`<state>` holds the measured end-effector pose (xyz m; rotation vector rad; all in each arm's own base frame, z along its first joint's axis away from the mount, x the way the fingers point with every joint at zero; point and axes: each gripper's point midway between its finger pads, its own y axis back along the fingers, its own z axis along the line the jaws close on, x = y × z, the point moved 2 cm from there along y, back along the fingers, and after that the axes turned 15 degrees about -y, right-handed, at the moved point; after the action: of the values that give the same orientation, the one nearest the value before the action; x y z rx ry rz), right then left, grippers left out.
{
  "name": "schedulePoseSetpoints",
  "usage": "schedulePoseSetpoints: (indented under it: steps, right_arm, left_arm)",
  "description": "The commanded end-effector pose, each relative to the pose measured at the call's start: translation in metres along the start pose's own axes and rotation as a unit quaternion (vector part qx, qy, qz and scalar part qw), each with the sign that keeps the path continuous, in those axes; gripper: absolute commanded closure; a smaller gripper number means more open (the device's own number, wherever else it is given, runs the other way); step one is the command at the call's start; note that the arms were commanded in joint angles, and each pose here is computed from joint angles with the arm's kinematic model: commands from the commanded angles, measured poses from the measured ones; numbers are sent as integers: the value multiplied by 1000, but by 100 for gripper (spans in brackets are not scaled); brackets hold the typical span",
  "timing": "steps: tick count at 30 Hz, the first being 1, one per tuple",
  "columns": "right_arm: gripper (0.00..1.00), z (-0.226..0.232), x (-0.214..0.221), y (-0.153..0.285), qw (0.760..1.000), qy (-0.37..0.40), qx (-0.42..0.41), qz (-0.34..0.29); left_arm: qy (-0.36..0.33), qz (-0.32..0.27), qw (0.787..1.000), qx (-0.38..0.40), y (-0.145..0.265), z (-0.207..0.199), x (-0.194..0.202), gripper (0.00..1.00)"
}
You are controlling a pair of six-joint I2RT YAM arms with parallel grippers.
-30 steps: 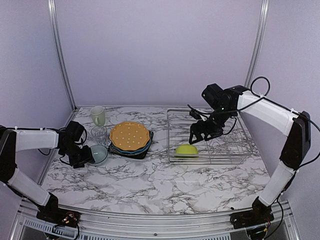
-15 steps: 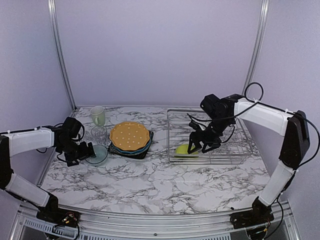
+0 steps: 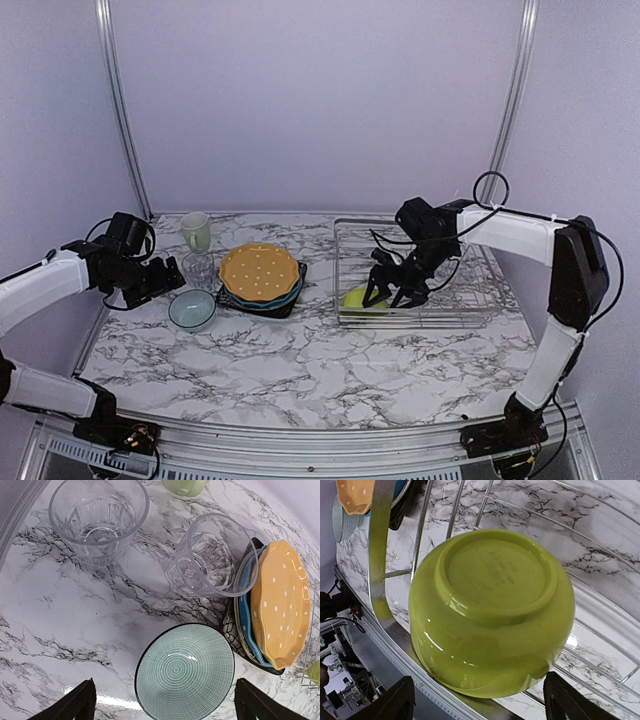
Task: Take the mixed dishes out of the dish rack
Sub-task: Adjust the bowl on the dish rack.
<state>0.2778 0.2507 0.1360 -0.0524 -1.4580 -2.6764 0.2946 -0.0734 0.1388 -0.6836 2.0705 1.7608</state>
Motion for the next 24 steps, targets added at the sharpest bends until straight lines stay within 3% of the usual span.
schedulePoseSetpoints:
  steps: [1,7,11,16,24]
  right_arm:
    - [14,17,-17,6,999,0,-45,-21]
    - [15,8,-34,27,996,-26,-69,-52]
    - [7,-12,-35,45,991,-84,-76,-74]
    - [2,-12,-25,38,982,-146,-112,-51]
    - [2,-13,-19,29,970,-202,-129,-33]
  left_arm:
    - [-8,-16,1000,-5,8,1,-9,1]
    - [-11,-28,1000,0,11,-1,-14,1]
    - [-12,-32,999,-3,12,0,-17,1]
    - [-10,-33,999,-4,10,0,-15,1]
    - [-4,-41,999,-13,11,4,-16,1]
